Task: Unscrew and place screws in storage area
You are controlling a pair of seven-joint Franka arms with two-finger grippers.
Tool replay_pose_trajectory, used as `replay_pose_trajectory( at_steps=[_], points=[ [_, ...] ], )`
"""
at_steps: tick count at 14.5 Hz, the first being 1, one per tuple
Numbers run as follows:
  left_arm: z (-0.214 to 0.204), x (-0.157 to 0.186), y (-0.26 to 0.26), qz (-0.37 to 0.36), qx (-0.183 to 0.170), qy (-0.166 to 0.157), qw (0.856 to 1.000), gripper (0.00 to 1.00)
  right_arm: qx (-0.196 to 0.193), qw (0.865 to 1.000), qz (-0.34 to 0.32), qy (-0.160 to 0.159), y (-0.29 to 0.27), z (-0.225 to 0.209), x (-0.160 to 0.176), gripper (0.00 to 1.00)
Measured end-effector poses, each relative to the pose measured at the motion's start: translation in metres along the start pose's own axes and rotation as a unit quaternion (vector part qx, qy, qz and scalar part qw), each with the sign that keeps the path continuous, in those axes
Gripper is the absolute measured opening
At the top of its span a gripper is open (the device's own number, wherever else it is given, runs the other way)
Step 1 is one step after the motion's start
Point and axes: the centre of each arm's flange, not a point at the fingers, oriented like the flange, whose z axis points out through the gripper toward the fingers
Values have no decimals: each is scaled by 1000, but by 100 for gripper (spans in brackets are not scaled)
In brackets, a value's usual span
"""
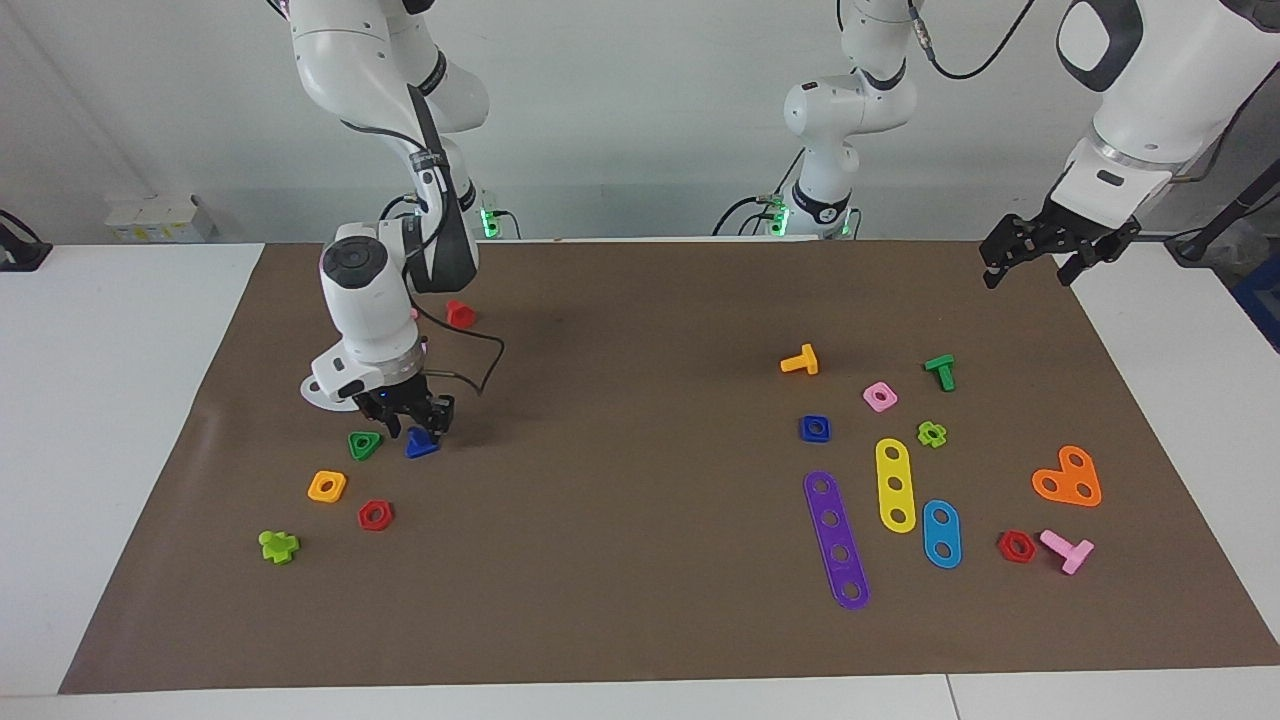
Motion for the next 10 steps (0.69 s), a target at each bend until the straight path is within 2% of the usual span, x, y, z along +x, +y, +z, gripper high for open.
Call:
replay_pose_trajectory(
  at_steps=[2,7,10],
  points=[
    [0,0,0,0,0,2,1000,100,0,1000,3,8,2,-23,6,97],
    [-1,0,0,0,0,3,1000,100,-5,1000,5,20,15,-111,24,99],
    [-1,0,0,0,0,4,1000,100,15,1000,-4,5,27,-171,26,99]
  ],
)
